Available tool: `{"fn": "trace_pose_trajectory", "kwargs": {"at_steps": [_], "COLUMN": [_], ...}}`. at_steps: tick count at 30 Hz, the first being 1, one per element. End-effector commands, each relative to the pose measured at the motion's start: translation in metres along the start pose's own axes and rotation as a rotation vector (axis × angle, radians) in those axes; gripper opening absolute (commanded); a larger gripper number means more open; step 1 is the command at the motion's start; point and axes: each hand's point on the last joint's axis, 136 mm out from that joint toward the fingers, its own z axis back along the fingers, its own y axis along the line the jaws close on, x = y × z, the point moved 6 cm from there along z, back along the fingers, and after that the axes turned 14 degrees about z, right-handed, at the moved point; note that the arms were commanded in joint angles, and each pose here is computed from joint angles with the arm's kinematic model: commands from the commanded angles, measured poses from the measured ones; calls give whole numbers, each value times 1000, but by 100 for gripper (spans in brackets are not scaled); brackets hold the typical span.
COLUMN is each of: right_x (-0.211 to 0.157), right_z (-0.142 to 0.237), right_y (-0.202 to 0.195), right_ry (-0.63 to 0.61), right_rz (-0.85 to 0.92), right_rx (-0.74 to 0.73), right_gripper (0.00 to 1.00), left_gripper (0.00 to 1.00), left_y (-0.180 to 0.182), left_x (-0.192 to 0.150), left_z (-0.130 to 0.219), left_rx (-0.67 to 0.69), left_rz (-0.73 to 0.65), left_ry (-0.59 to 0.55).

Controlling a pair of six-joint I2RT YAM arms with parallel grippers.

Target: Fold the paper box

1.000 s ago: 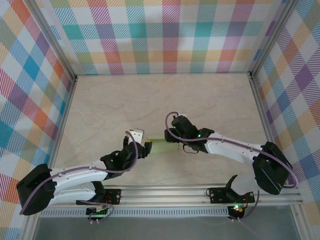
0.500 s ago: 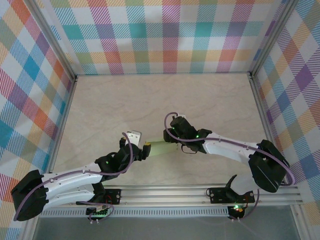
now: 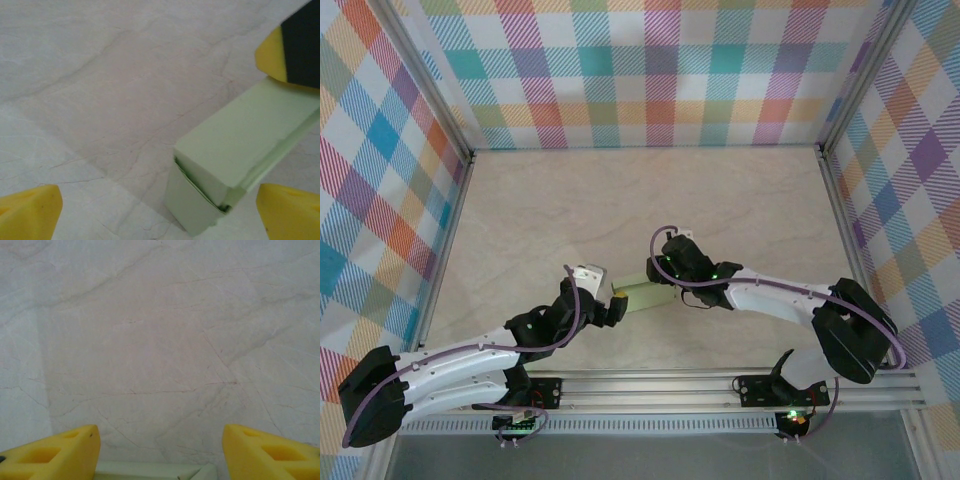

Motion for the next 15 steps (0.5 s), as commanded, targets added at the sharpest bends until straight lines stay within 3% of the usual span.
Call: {"fn": "trace_pose_trajectory", "kwargs": {"at_steps": [1, 9, 15], "right_x": [-32, -34, -31], "right_z": [-12, -15, -11], "right_y": [-11, -11, -9], "right_ry": [93, 87, 60], "right_rz": [28, 28, 42], "right_rx": [-54, -61, -43], "right_gripper": [65, 65, 65], "left_gripper": [100, 100, 100], "left_y": [-8, -10, -10], "left_x": [0, 5, 25], "left_z": [4, 15, 31], "left_rx": [-57, -116, -148], "left_rz": [-47, -62, 103], "left_ry": [36, 17, -78]}}
